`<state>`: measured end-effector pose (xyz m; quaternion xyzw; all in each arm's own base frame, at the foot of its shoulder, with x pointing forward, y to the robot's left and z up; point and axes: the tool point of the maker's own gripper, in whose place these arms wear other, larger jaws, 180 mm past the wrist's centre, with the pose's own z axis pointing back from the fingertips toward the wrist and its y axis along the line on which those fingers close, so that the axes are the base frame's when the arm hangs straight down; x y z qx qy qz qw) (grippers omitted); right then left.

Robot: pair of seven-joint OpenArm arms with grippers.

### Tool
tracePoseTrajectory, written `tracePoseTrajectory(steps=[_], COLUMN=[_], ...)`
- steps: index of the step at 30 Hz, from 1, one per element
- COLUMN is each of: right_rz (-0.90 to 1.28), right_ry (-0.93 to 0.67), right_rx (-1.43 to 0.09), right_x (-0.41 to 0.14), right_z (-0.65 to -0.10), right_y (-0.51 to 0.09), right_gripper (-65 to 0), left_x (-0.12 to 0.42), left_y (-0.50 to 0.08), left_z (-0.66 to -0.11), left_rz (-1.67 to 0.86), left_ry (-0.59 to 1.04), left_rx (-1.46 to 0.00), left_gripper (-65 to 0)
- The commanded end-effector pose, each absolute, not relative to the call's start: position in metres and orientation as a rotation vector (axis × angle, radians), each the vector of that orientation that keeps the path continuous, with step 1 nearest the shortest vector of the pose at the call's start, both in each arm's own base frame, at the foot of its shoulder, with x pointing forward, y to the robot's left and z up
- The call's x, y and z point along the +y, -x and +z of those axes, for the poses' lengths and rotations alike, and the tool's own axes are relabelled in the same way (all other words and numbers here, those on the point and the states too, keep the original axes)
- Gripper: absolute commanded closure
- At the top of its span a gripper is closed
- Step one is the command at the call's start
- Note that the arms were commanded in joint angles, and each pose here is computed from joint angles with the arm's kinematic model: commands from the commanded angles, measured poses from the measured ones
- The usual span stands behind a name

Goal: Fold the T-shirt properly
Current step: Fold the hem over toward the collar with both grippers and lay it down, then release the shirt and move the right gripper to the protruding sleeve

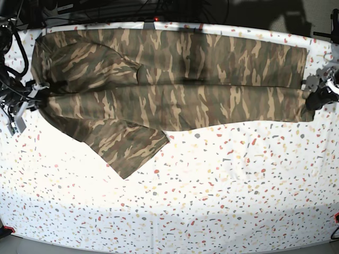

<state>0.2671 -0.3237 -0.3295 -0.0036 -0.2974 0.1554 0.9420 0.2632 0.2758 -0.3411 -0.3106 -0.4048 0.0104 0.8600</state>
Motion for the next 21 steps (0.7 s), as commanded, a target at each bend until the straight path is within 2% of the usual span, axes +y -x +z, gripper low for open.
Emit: tracePoseTrajectory(steps=[1, 3, 9, 14, 21], right_rz=[0.337, 0.337, 0.337, 0.317, 0.240], right_ry=[0.033, 0.033, 0.023, -0.117, -0.206], right_rx=[-0.642, -0.643, -0.672, -0.943, -1.163], right_x=[-0.329, -0.329, -0.327, -0.299, -0.263], right_z=[-0.315, -0.315, -0.311, -0.268, -0.234], right_y=[-0.275, -0.275, -0.280, -0.317, -0.367], right_gripper=[-24.8, -31.5, -32.1, -32.1, -32.1], left_x=[0.282, 0.282, 0.281, 0.283, 0.252], left_y=[-0.273, -0.272, -0.270, -0.279, -0.275], left_z=[-0.322, -0.323, -0.325, -0.315, -0.332], left_rz=[0.005, 0.005, 0.001, 0.040, 0.137], left_ry=[0.652, 0.652, 0.652, 0.666, 0.765], left_rx=[-0.908, -0.906, -0.891, -0.980, -1.003], left_gripper=[-16.3, -24.1, -25.2, -25.2, -25.2])
